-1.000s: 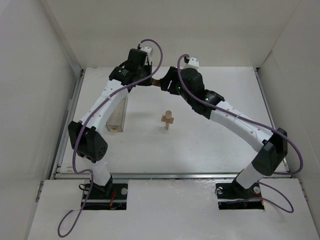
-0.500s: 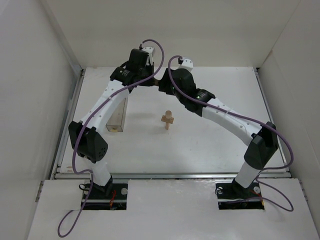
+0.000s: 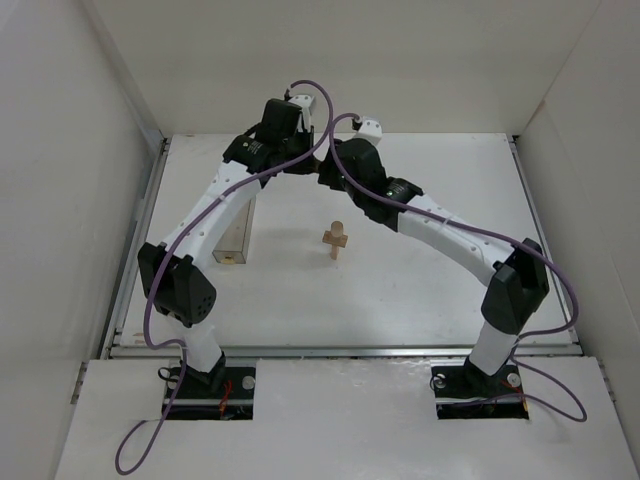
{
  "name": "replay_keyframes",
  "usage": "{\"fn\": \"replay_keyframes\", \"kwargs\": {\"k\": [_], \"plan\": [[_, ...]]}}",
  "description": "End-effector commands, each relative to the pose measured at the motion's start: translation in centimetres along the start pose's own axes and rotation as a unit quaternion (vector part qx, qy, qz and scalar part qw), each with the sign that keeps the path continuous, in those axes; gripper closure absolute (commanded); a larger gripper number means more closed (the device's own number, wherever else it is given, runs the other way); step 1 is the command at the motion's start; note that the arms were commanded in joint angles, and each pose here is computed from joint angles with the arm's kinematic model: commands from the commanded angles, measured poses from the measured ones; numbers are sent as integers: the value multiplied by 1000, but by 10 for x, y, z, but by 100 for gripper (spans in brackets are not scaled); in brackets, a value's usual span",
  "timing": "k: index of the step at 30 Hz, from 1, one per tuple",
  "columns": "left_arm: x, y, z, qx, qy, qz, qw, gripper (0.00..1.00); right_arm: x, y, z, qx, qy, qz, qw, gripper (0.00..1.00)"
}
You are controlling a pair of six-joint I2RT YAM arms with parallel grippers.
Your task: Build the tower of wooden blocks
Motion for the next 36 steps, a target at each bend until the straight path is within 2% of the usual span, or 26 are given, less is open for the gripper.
{"fn": "replay_keyframes", "kwargs": {"k": [1, 10, 20, 23, 27, 29, 30, 31, 32, 36], "plan": [[27, 20, -12, 7, -28, -50, 998, 100, 0, 20, 12, -8, 6, -36, 999, 52], [27, 14, -10, -2, -33, -40, 999, 100, -1, 22, 8, -8, -11, -44, 999, 57], [23, 5, -11, -10, -32, -28, 999, 100, 0, 21, 10, -8, -2, -40, 999, 56], [24, 8, -12, -10, -33, -33, 999, 100, -3, 17, 11, -6, 1, -34, 999, 58], [26, 11, -13, -10, -35, -37, 999, 100, -3, 16, 12, -6, 5, -32, 999, 71], [26, 11, -13, -10, -35, -37, 999, 100, -3, 16, 12, -6, 5, -32, 999, 87], [26, 11, -13, -10, -35, -37, 999, 100, -3, 15, 11, -4, 3, -28, 1000, 87], [26, 9, -18, -13, -43, -33, 998, 100, -3, 15, 11, -4, 3, -28, 1000, 96], [26, 9, -17, -17, -43, -34, 998, 100, -3, 15, 11, -4, 3, -28, 1000, 100], [29, 6, -20, -29, -60, -26, 997, 99, -3, 13, 10, -1, 1, -24, 1000, 100]]}}
Point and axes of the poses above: each gripper's point midway between its finger pads, its own x axis back along the fingers, its own z axis along the line the jaws close on, y = z × x, the point moved 5 cm from there along x, back along the fingers, and after that the axes turned 9 degrees about x, right-handed, at the moved point
